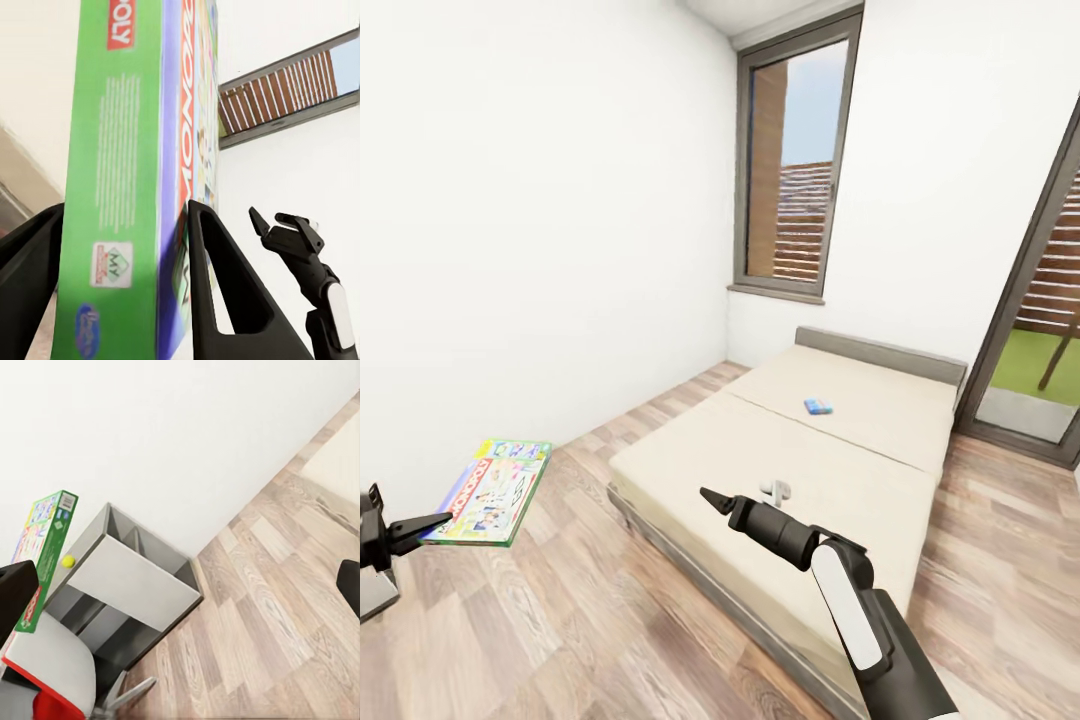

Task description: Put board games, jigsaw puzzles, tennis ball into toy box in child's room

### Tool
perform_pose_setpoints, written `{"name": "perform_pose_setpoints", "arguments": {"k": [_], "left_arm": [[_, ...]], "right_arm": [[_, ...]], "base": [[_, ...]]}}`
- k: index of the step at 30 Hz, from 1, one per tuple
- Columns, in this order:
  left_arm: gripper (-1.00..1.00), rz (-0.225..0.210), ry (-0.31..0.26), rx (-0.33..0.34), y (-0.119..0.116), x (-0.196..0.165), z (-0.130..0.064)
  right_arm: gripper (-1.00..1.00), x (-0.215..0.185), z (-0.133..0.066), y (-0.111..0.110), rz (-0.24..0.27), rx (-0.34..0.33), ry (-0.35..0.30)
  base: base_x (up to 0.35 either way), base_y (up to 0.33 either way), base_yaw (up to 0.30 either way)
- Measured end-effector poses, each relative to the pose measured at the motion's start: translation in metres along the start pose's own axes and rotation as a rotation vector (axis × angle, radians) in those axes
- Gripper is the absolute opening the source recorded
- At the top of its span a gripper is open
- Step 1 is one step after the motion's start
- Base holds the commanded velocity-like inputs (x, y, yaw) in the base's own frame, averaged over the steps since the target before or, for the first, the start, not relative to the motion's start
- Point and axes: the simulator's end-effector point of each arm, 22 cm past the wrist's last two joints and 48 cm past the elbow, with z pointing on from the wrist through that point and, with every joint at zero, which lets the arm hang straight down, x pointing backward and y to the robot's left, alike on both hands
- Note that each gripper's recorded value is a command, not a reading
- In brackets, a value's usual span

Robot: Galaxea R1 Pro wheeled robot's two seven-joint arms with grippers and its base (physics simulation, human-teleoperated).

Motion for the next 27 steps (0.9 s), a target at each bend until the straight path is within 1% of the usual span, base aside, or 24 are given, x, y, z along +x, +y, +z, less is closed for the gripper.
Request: {"name": "perform_pose_setpoints", "arguments": {"k": [4,9,20,27], "left_arm": [[-1.0,0.0,0.0,0.0,-0.0002,0.0002,0.0],[-1.0,0.001,0.001,0.0,-0.0004,0.0003,-0.0003],[-1.0,-0.001,0.001,0.0,0.0,0.0004,-0.0002],[-1.0,-0.001,0.001,0.0,0.0,0.0005,-0.0003]], "right_arm": [[1.0,0.0003,-0.0001,0.0002,0.0,0.0,0.0],[1.0,0.0001,-0.0003,0.0004,0.0,0.0,0.0],[1.0,-0.0001,-0.0001,0.0006,0.0,-0.001,0.0],[1.0,0.0004,-0.0002,0.0003,0.0,0.0,0.0]], "base": [[0.084,0.0,0.289],[0.285,0.044,0.289],[0.244,0.187,0.289],[0.297,0.143,0.289]]}}
